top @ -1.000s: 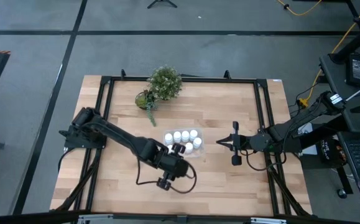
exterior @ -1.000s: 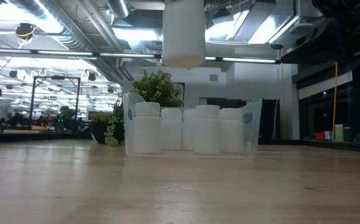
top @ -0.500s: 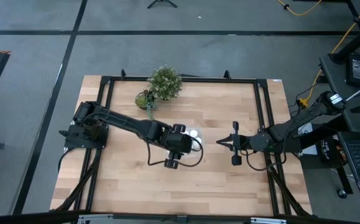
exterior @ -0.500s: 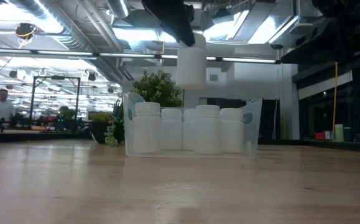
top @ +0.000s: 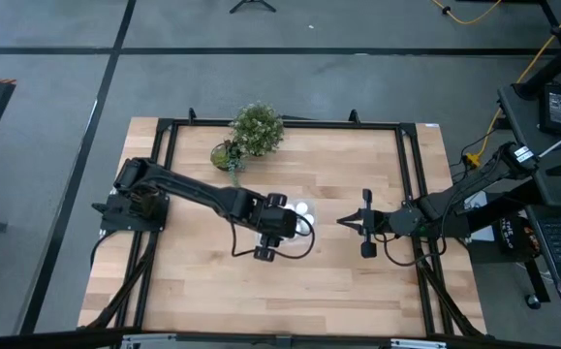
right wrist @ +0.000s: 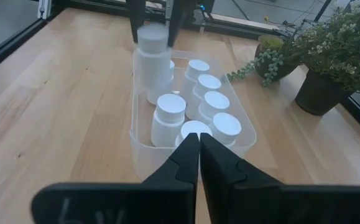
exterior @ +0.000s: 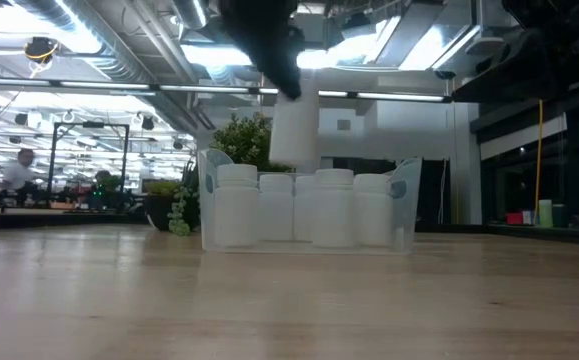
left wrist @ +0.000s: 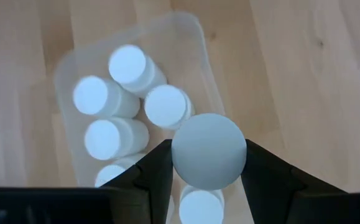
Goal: Pick and place pill bottles into a basket
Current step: Put the pill bottle into the bin
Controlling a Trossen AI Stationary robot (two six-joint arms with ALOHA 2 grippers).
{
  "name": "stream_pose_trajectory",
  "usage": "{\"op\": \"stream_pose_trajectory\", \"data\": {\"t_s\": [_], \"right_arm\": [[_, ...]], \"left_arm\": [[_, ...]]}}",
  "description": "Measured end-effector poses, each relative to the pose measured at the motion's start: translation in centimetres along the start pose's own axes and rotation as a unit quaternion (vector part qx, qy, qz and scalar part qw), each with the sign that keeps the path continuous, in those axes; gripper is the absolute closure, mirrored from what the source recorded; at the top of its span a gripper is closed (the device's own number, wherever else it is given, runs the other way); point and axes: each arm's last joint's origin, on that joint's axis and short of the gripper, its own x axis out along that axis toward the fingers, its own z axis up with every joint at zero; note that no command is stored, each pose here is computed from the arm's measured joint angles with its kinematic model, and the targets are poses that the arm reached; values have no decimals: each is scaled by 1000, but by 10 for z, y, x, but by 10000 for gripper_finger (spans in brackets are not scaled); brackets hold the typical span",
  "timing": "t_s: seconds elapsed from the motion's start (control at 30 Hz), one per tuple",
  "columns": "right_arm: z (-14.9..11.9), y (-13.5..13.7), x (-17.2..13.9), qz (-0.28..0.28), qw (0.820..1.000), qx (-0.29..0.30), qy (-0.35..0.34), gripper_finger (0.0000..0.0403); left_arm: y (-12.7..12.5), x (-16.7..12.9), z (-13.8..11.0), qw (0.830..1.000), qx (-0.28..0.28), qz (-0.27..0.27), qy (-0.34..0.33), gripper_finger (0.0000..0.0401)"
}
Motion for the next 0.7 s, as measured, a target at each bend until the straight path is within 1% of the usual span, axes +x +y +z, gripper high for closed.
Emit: {"op": "stream_pose_trajectory", "data": {"t_s": [0.2, 0.53, 0.7], "right_arm": [[0, 0, 0, 0, 1000, 0, 0, 384], [0, 0, 0, 0, 1000, 0, 0, 384], [0, 0, 0, 0, 1000, 0, 0, 384]], "left_arm": [[4, 20, -13, 1000, -11, 4, 3, 249], [23, 24, -13, 999, -35, 13, -4, 249], [25, 36, -19, 999, -40, 8, -7, 249]]}}
